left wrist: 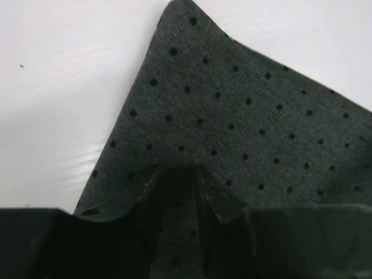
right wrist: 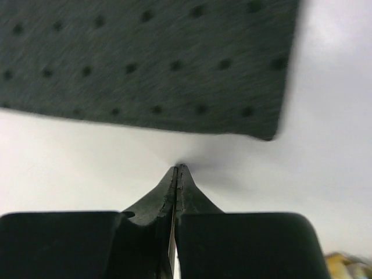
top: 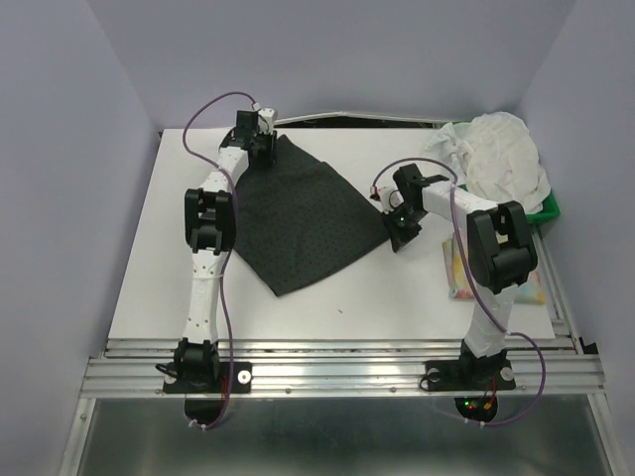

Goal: Fold and stack the skirts

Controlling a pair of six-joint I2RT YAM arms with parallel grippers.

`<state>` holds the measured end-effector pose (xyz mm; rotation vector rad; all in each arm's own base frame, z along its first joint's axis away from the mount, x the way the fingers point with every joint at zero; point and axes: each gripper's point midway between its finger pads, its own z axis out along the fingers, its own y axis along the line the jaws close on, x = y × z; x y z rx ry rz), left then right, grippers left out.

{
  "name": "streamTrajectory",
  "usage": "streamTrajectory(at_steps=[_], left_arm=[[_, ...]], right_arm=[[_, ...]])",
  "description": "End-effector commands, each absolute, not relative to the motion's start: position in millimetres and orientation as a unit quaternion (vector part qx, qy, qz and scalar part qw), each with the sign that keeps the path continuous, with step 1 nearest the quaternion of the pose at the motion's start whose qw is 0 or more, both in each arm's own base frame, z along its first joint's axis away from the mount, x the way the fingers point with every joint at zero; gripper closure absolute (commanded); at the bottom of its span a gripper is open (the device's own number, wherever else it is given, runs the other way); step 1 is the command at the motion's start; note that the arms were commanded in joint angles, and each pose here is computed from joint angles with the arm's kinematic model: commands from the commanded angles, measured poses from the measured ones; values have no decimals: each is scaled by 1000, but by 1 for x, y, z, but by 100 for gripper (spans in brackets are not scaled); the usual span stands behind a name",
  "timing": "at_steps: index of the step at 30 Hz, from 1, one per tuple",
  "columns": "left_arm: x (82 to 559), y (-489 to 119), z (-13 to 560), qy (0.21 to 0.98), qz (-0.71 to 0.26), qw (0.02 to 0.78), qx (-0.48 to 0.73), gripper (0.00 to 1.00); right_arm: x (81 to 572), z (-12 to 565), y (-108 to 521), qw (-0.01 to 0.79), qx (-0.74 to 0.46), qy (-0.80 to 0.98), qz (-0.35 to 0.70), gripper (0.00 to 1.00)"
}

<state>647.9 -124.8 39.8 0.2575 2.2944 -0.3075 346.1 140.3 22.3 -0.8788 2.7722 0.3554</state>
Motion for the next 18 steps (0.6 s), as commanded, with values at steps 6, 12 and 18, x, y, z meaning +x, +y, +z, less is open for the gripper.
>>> streamTrajectory(at_steps=[6, 12, 18], left_arm=[[623, -112, 112, 895, -85, 410, 154, 37], [572, -108, 140, 897, -88, 397, 172, 37], [508, -106, 154, 907, -110, 375, 156, 37]], right_arm=[[277, 97, 235, 75, -357, 872, 328, 97], [421, 130, 235, 258, -327, 873, 253, 86], [467, 97, 242, 283, -351, 864, 224, 86]])
